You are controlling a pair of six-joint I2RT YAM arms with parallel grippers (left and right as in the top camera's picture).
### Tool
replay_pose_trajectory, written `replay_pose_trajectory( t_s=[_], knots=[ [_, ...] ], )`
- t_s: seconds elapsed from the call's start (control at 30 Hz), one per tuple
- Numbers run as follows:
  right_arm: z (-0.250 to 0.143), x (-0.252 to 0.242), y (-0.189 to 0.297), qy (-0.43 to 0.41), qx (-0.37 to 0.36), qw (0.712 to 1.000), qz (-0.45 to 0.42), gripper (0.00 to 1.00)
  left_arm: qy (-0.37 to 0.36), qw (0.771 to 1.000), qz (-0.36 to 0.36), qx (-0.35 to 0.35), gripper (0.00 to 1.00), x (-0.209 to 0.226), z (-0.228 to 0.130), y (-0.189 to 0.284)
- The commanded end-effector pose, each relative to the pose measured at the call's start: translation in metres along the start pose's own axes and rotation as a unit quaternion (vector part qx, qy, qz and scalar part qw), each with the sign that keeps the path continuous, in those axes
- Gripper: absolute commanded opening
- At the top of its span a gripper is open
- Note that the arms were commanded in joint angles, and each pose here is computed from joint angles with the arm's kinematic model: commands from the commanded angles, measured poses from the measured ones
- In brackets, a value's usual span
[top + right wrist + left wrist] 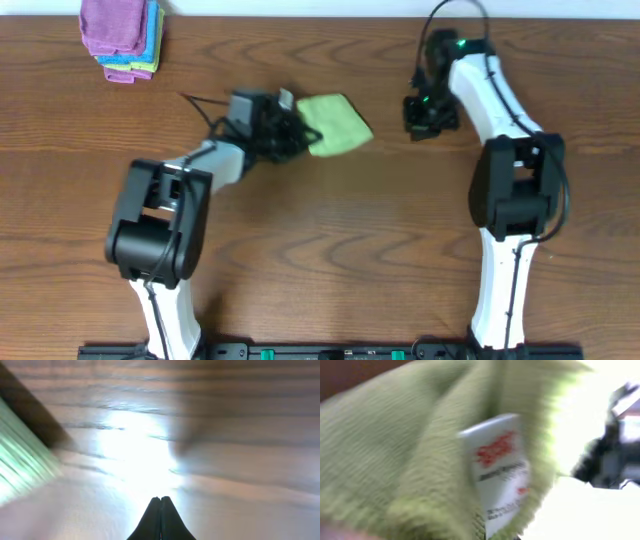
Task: Fold the cloth
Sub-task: 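Reach the left gripper to the folded green square and grasp it, then carry the green cloth with the left gripper to the top-left cloth stack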
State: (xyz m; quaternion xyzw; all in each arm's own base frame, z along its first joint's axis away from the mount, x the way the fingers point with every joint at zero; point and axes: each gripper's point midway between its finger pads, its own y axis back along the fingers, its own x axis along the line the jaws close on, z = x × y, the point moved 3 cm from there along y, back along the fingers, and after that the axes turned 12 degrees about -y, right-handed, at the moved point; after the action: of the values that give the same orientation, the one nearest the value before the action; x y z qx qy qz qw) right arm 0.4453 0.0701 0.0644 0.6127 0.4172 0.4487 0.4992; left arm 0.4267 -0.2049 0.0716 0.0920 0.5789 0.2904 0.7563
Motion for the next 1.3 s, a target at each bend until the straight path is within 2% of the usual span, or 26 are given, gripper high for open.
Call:
replay_pose_trajectory(
  t_s=[0.0,0.17,0.23,0.33,0.53,0.8,1.27],
  knots=[
    [0.015,-0.003,0.031,0.022,-0.038,0.999,-0.011,0.01,-0.034,0.997,-0.036,-0.067,0.06,-0.033,0.066,0.031],
    [0.016,0.004,0.065,0.032,-0.059,0.998,-0.007,0.01,-0.083,0.975,-0.044,-0.202,0.06,-0.075,0.168,0.109],
    [0.015,0.008,0.075,0.036,-0.066,0.997,-0.005,0.01,-0.074,0.962,-0.031,-0.262,0.06,-0.077,0.203,0.149],
    [0.014,0.012,0.087,0.04,-0.074,0.996,-0.002,0.01,-0.052,0.94,-0.002,-0.336,0.06,-0.062,0.235,0.201],
    [0.015,0.021,0.094,0.048,-0.088,0.995,0.003,0.01,-0.014,0.91,0.046,-0.412,0.06,-0.014,0.257,0.279],
    [0.013,0.037,0.092,0.065,-0.096,0.993,0.008,0.01,-0.001,0.881,0.102,-0.462,0.06,0.028,0.264,0.328],
    [0.005,0.057,0.089,0.088,-0.096,0.991,0.01,0.01,-0.032,0.885,0.158,-0.438,0.06,0.082,0.321,0.331]
  ],
)
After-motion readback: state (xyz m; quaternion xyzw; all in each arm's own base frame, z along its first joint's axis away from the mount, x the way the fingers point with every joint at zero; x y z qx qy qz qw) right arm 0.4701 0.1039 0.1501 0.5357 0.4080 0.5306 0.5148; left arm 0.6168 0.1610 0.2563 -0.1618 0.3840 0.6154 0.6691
